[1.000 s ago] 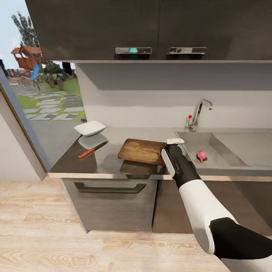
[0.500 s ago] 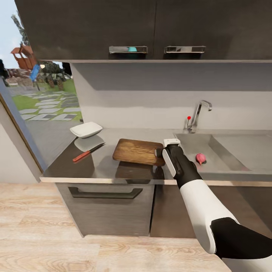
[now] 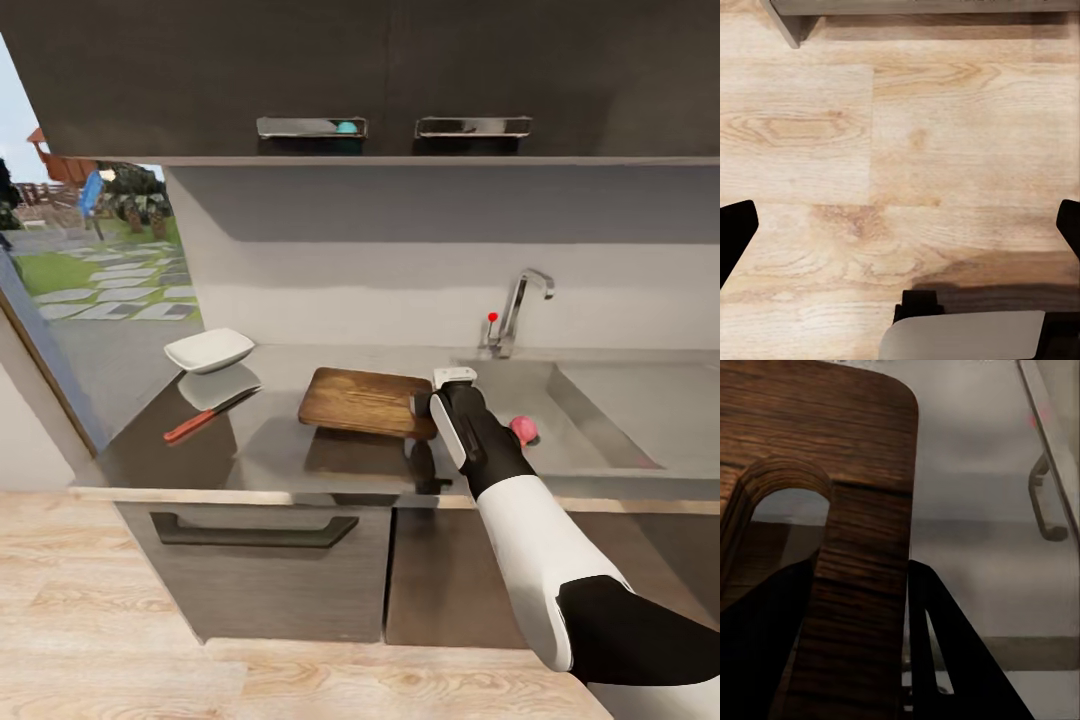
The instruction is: In the kitchen, take the Vidalia onion out of the sink, dice it on the chopping board with the paring knife, put the diced onion into the bowl on the countertop, then place both the paring knife and the chopping board into the sink.
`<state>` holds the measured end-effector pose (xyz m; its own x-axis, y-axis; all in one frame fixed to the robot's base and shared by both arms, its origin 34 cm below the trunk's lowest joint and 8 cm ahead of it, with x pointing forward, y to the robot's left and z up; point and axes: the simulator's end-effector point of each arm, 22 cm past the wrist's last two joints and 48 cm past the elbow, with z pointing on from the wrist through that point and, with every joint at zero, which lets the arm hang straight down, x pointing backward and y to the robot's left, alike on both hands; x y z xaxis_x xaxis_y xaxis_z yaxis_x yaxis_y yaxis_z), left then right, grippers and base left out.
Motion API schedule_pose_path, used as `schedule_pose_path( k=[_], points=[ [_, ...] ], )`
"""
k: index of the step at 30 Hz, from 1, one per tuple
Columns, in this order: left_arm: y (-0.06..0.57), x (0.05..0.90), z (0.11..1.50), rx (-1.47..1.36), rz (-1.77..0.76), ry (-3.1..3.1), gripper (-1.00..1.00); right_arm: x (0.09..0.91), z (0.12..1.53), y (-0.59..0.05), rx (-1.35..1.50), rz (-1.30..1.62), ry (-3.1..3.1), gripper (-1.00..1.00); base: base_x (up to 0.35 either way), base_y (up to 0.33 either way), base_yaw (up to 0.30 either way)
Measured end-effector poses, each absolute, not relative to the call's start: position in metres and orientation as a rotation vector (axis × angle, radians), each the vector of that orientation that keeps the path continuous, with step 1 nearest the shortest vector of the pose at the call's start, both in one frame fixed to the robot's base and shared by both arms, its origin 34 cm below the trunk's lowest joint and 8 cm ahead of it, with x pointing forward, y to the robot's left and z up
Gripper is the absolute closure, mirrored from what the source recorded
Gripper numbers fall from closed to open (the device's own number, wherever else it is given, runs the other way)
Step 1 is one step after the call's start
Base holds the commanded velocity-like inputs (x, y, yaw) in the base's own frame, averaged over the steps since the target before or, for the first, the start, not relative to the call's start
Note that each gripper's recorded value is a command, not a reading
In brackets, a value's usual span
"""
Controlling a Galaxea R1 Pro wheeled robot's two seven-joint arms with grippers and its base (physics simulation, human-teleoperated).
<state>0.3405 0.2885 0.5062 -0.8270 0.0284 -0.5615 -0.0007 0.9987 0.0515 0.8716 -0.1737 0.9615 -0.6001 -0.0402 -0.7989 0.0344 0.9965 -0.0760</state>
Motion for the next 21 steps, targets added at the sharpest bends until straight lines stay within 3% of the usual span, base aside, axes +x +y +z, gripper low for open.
schedule_pose_path(
  k=[21],
  points=[
    [0.291, 0.34, 0.506, 0.021, 0.069, 2.544, -1.0, 0.871, 0.963, -0.16, -0.081, -0.139, 2.199, 1.0, 0.005, -0.005, 0.0]
  ],
)
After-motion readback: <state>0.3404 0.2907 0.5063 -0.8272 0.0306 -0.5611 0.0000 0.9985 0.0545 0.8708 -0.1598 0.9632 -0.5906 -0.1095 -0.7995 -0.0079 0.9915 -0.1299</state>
